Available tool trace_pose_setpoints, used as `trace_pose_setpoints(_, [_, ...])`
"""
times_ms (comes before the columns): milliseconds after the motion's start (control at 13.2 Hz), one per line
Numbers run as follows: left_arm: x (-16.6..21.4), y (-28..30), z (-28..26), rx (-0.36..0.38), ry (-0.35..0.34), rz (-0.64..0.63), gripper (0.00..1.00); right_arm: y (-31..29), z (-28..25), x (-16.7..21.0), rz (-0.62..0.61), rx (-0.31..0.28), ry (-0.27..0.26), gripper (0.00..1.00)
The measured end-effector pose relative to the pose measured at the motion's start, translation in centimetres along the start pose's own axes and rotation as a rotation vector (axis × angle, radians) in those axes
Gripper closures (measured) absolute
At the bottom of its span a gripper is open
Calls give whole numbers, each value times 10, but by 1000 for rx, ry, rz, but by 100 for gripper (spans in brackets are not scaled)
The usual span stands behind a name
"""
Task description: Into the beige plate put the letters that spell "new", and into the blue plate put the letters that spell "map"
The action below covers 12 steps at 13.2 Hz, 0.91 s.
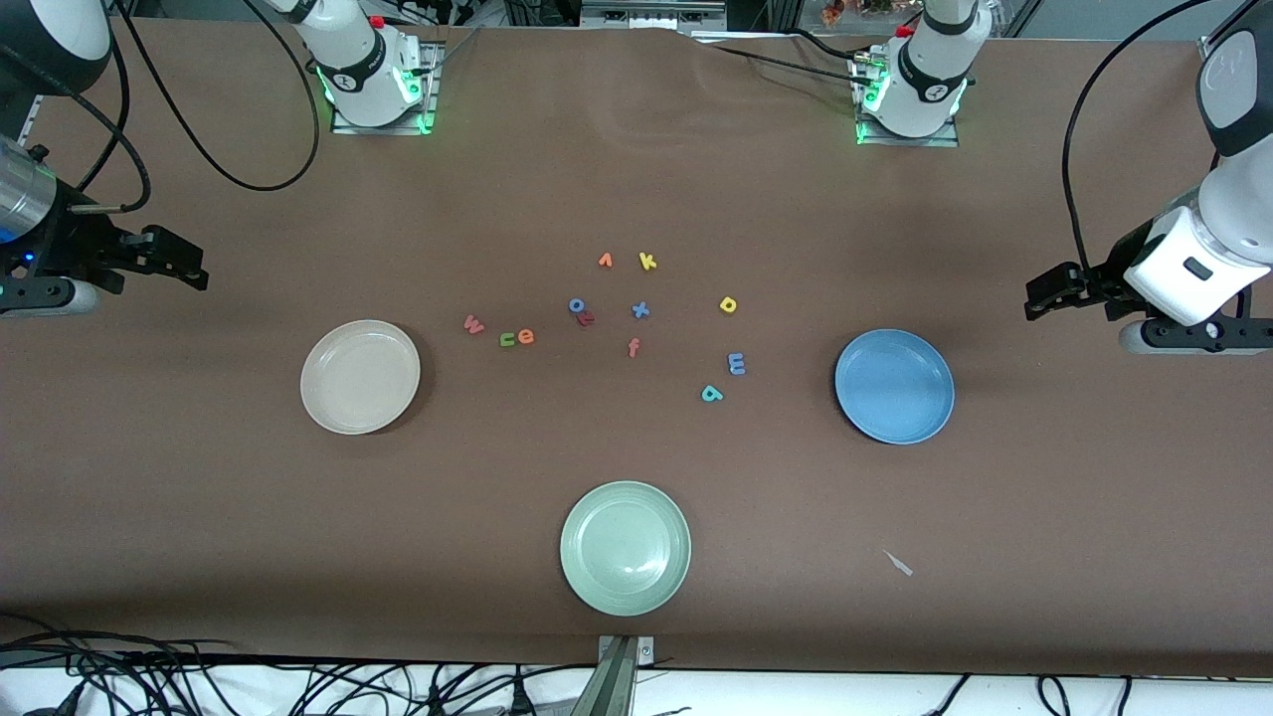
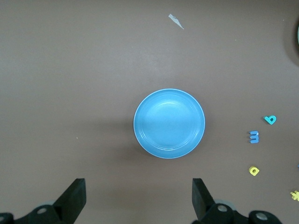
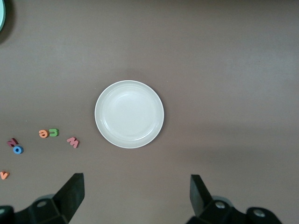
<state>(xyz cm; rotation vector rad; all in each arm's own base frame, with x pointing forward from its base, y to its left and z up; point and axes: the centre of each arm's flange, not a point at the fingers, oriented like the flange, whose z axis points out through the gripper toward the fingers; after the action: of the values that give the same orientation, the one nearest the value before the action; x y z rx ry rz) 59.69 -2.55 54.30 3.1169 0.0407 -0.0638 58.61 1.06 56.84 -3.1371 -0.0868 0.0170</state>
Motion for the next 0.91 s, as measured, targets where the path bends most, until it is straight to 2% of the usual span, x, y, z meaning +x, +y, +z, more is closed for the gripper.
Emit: trace_pose_setpoints(911, [2, -7, -12, -1, 26, -15, 0, 0, 0, 0, 1, 0, 0, 0])
